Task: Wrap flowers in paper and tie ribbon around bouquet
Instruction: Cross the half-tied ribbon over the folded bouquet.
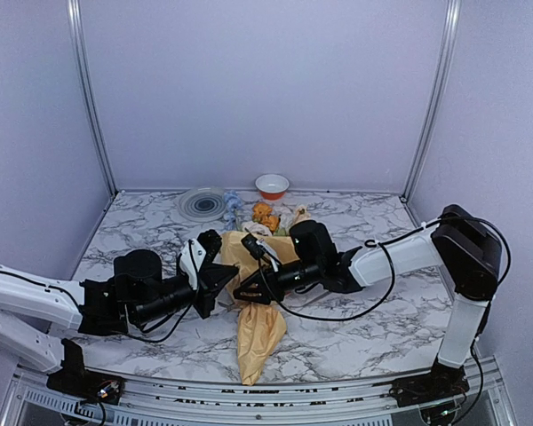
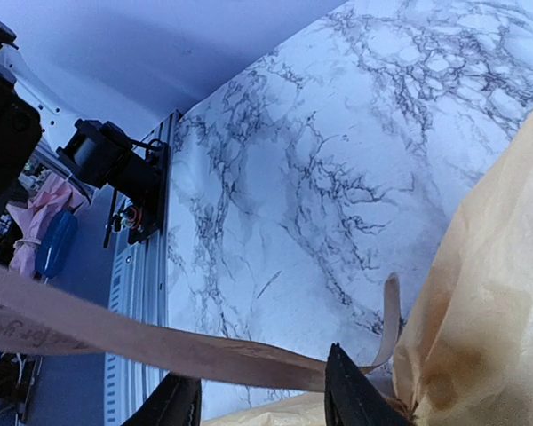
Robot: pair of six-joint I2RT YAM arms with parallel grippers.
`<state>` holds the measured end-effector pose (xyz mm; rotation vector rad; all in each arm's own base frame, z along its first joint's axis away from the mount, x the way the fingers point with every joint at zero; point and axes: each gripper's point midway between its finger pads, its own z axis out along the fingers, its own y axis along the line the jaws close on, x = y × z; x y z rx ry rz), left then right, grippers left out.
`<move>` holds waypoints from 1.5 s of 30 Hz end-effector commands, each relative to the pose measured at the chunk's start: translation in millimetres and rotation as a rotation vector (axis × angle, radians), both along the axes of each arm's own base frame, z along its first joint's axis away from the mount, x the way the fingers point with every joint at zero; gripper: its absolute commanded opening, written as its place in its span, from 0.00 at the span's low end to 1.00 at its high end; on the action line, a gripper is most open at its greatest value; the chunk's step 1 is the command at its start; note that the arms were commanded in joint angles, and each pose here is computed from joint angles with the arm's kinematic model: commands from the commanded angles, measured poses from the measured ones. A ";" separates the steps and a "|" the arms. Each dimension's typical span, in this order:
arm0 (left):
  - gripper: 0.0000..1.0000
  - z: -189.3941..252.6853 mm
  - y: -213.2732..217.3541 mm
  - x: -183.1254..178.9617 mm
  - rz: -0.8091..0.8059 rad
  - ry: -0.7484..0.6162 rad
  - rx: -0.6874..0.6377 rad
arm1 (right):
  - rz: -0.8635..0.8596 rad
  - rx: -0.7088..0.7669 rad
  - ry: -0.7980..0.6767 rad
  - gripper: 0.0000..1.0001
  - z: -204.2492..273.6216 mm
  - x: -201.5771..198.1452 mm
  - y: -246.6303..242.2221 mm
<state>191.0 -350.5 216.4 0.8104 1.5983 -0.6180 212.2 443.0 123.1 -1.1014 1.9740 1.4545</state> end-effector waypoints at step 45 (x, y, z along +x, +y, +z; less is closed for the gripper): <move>0.50 -94.9 11.1 8.1 -0.036 0.074 -0.084 | -0.026 -0.016 -0.140 0.00 19.7 11.3 6.1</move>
